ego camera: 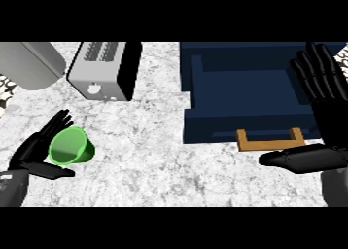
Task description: Pick up the cup, place it into the drawer and close the drawer
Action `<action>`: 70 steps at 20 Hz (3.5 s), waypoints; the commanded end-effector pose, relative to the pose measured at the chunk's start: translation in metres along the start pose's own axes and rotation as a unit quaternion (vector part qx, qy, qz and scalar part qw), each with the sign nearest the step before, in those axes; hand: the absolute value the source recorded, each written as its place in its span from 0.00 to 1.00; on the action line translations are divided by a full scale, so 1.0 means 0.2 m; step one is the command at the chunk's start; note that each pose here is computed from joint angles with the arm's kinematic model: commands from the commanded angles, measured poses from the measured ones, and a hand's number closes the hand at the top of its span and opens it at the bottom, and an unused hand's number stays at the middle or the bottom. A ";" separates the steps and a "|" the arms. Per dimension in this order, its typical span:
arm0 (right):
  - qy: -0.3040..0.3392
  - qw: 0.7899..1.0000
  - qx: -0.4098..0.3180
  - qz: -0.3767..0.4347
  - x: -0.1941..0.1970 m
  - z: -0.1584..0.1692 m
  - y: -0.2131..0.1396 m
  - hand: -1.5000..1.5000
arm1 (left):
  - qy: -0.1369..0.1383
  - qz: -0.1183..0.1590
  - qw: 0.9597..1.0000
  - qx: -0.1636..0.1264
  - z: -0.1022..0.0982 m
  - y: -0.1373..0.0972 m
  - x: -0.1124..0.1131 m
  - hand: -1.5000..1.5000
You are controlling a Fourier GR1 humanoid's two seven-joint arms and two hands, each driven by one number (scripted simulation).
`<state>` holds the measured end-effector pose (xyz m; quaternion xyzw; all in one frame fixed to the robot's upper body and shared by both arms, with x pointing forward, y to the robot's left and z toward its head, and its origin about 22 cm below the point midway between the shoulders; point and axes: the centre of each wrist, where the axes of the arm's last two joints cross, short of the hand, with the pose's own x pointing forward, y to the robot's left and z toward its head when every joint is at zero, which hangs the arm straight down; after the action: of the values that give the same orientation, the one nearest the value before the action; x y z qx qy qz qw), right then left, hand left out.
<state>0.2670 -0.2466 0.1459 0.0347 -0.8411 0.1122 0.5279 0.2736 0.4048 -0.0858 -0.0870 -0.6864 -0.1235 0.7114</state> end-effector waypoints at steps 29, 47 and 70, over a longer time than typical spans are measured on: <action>0.010 1.000 0.005 0.007 -0.01 -0.04 -0.07 0.00 | -0.109 0.138 0.979 -0.108 -0.19 -0.28 -0.10 1.00; 0.006 1.000 -0.005 0.008 -0.01 -0.02 -0.10 0.00 | -0.290 0.068 0.933 0.203 -0.38 -0.60 -0.12 1.00; 0.016 0.999 -0.035 0.023 -0.03 -0.02 -0.24 0.00 | -0.313 0.014 0.949 0.034 -1.10 -1.23 1.24 1.00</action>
<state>0.2722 -0.2771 0.1427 -0.0010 -0.8323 0.1036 0.5445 0.4183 0.1205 0.1046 -0.1122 -0.8763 -0.0429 0.4665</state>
